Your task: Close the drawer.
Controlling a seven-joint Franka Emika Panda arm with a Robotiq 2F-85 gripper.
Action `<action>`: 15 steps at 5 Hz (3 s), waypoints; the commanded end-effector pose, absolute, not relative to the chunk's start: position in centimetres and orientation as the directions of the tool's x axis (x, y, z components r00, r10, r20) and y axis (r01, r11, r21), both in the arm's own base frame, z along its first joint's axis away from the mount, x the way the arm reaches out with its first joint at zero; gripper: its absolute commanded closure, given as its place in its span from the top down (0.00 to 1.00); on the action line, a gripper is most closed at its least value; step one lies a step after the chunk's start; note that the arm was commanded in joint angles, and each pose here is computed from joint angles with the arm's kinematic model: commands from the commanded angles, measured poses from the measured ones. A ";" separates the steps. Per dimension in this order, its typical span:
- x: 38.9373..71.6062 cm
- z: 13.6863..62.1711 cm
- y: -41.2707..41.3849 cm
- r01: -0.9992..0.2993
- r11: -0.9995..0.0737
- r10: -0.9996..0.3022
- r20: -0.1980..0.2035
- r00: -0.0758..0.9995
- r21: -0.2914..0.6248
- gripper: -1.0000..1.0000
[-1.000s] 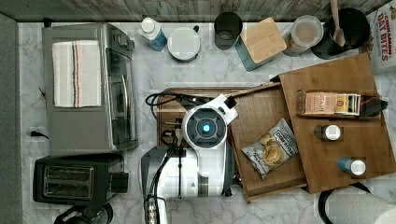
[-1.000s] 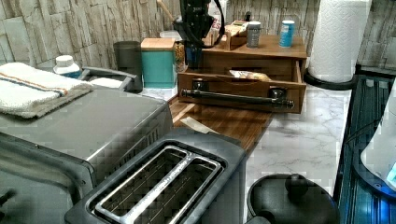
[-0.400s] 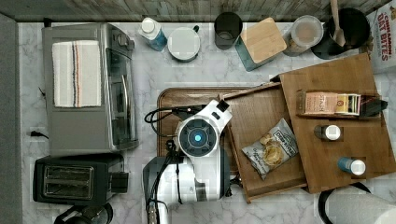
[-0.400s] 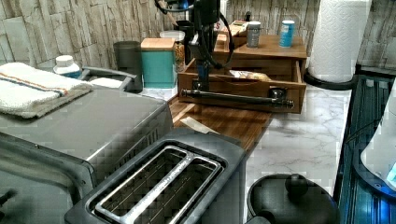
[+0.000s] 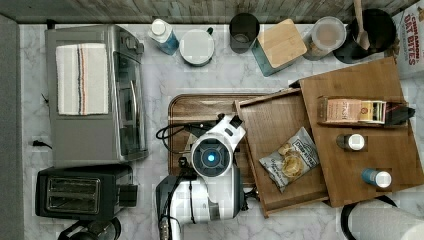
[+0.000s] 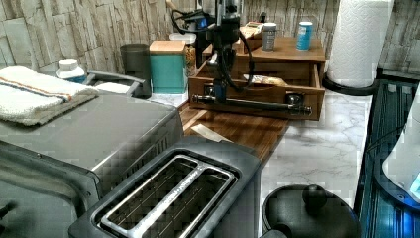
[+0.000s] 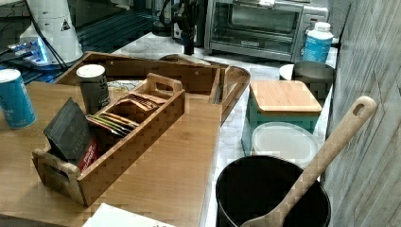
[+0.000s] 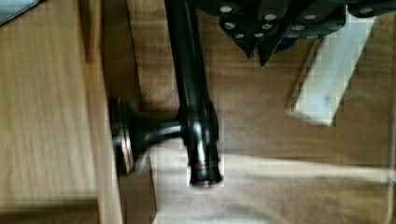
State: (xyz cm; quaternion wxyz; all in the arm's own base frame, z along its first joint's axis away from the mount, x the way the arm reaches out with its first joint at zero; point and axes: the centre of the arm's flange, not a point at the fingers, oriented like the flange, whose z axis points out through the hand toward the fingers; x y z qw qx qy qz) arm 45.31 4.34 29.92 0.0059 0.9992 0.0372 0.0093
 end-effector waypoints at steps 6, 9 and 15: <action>44.5 28.2 -6.2 0.309 -0.937 0.326 0.095 0.941 0.162 0.00; 48.4 29.1 -21.2 0.269 -0.961 0.269 -0.013 0.963 0.060 0.00; 49.8 32.6 -34.6 0.201 -0.975 0.199 -0.033 0.979 0.090 0.00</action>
